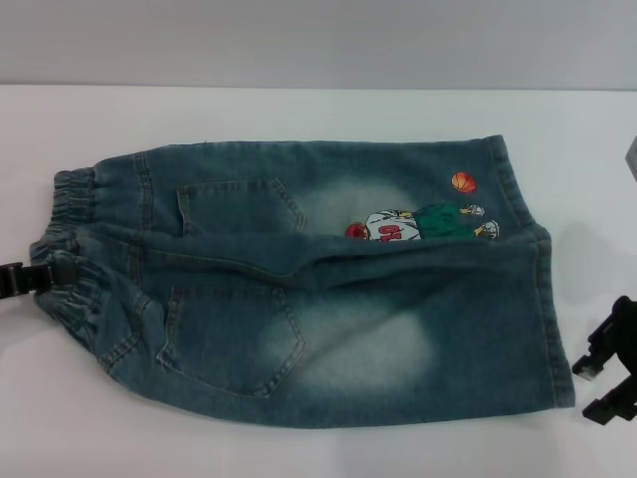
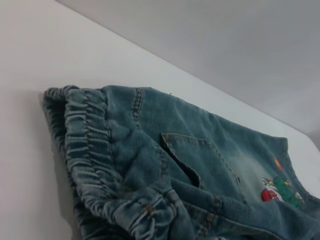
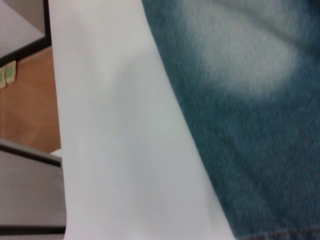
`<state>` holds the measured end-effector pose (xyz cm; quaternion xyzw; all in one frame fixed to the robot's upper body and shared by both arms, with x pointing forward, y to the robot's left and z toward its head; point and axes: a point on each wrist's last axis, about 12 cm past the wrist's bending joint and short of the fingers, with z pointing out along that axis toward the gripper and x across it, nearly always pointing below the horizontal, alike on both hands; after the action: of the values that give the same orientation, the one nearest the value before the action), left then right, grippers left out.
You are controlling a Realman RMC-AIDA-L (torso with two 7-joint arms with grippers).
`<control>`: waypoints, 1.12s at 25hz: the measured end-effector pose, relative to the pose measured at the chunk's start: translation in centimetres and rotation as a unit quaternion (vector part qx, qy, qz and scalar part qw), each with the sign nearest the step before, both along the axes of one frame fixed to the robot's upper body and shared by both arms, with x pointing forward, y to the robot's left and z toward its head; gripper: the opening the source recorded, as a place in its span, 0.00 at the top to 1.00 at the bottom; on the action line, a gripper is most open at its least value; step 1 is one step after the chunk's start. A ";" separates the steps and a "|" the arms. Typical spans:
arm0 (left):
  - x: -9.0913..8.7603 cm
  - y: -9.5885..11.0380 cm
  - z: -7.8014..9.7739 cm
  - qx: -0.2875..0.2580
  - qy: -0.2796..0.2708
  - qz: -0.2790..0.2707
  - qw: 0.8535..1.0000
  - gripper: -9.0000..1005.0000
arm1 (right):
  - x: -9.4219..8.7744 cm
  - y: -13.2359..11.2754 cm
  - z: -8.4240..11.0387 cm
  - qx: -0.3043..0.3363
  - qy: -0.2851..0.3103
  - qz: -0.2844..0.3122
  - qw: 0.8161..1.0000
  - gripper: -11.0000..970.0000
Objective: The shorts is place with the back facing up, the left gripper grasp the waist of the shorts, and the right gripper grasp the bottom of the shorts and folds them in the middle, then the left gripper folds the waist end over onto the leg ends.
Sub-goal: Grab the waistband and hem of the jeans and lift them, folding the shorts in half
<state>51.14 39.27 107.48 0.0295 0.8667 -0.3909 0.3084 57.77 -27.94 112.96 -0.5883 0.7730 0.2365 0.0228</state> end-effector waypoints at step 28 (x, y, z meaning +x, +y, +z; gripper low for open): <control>0.2 0.4 0.2 0.004 0.002 0.009 1.000 0.95 | -0.3 0.3 -1.3 -0.037 0.022 -0.002 0.999 0.41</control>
<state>51.35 39.65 107.65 0.0226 0.8691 -0.3848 0.3100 57.49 -27.69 111.69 -0.5817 0.7827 0.2209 -0.0156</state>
